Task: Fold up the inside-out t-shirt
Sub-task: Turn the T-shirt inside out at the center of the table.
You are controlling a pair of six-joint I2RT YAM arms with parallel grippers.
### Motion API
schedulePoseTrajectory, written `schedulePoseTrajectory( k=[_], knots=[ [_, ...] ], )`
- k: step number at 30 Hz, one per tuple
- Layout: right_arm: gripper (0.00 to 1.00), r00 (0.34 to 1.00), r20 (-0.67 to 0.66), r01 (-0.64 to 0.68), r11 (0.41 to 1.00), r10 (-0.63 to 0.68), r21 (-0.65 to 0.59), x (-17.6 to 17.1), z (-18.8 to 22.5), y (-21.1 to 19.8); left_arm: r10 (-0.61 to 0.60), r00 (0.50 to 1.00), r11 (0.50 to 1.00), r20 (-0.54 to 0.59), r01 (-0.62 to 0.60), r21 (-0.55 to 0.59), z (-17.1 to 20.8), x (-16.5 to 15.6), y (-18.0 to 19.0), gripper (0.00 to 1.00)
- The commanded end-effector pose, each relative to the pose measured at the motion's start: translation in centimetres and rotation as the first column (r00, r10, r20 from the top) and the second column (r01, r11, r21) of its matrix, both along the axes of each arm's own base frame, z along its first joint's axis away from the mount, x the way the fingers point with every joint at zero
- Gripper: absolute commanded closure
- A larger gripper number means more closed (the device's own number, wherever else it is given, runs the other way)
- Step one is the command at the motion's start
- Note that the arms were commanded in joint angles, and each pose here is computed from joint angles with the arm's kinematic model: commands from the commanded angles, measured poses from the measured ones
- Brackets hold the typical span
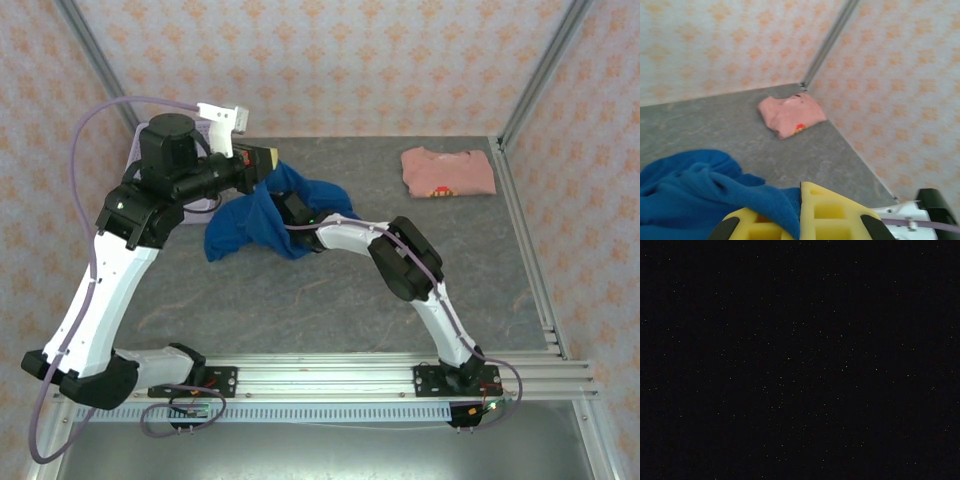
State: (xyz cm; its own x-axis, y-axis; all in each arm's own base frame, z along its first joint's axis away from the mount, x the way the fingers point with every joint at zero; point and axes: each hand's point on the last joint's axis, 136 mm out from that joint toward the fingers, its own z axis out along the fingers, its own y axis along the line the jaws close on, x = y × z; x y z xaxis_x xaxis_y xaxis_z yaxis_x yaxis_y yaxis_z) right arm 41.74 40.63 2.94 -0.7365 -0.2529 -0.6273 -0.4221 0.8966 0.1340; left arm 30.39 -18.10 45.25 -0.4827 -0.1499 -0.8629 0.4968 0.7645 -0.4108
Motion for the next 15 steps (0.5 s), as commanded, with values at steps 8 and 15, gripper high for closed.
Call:
schedulePoseTrajectory(
  k=[8,15],
  knots=[
    [1.0,0.993,0.03,-0.119,0.987,0.116,0.105,-2.5,7.3,-3.4,0.542,0.84,0.823,0.002,-0.531,0.199,-6.9,3.5,11.4,1.0],
    [1.0,0.978,0.147,-0.181,0.944,0.145,0.275,-5.4,14.2,-5.3,0.654,0.753,0.725,-0.076,-0.594,0.348,-14.3,5.7,14.3,1.0]
  ],
)
